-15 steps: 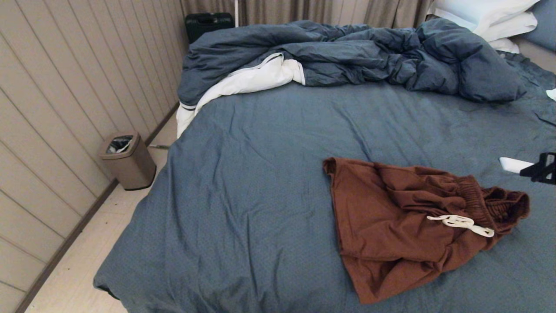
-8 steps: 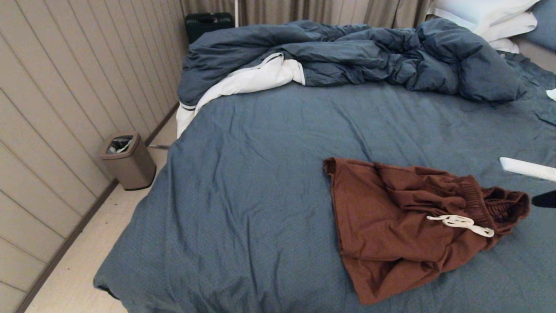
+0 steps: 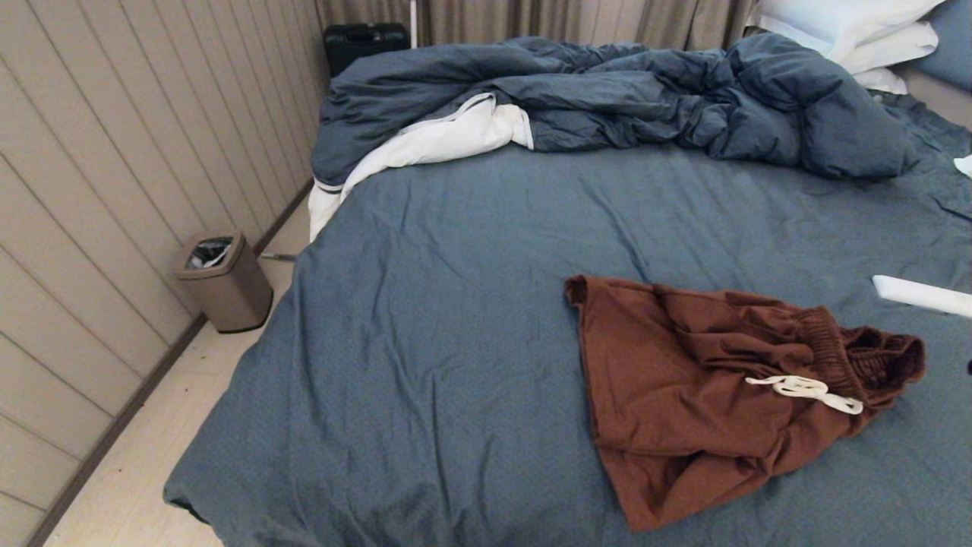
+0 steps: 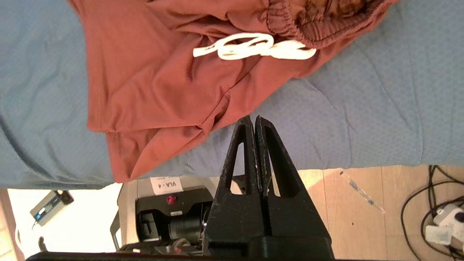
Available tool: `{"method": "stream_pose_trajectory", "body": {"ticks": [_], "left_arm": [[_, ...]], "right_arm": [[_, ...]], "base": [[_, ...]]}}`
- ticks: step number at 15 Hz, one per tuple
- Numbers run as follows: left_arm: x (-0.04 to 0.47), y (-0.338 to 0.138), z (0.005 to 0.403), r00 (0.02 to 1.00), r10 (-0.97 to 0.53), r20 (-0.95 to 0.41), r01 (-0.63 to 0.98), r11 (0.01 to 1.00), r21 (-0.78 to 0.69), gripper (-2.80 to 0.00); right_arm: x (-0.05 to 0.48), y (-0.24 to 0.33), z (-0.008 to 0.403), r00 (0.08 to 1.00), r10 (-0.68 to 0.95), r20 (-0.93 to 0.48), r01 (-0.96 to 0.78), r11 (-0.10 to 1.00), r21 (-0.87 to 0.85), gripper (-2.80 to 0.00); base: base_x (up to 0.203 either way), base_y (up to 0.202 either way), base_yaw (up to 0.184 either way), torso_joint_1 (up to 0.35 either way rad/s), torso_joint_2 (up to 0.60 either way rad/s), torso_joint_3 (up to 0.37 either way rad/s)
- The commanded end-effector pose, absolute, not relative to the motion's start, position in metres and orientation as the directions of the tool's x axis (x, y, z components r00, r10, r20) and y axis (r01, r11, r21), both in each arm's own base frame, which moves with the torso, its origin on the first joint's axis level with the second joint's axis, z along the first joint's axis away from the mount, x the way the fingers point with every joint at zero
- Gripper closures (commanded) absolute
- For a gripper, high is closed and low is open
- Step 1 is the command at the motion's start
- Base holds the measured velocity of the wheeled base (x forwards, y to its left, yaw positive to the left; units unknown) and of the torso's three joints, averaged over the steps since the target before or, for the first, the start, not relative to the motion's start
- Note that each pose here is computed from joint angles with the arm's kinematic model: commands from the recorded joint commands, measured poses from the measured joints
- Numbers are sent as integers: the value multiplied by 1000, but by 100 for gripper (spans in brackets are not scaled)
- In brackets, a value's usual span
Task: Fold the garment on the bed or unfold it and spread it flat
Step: Unford the brown shorts
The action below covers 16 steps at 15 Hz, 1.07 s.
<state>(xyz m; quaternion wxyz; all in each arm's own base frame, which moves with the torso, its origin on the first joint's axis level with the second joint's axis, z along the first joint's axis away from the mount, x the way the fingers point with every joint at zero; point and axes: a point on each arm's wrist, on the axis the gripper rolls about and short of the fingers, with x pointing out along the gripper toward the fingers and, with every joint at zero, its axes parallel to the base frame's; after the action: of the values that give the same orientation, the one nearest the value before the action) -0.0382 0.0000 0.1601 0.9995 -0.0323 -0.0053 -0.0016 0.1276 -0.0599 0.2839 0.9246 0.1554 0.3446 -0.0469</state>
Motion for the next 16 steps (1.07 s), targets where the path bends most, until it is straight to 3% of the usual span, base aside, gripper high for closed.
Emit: {"method": "stream_pose_trajectory", "body": {"ticks": [1,4,7,11,16], "left_arm": [[-10,-1,202,984,-45,-170,30,996,-87,0],[42,-3,233,909,-143,-392,93,985,-143,0],[96,-24,249,771,-332,-544,250,943,-221,0],[145,-112,260,456,-558,-694,393,825,-405,0],[175,-240,231,196,-573,-796,397,788,-470,0]], "right_arm": [[126,-59,287,766,20,-643,187,949,253,0],[137,-66,287,758,19,-652,196,947,255,0],[153,-75,290,751,15,-660,206,944,257,0],[167,-82,287,738,24,-674,209,942,262,0],[175,-88,282,721,30,-692,221,937,271,0]], "base": [[0,0,0,0,0,0],[0,0,0,0,0,0],[0,0,0,0,0,0],[0,0,0,0,0,0],[0,0,0,0,0,0]]}}
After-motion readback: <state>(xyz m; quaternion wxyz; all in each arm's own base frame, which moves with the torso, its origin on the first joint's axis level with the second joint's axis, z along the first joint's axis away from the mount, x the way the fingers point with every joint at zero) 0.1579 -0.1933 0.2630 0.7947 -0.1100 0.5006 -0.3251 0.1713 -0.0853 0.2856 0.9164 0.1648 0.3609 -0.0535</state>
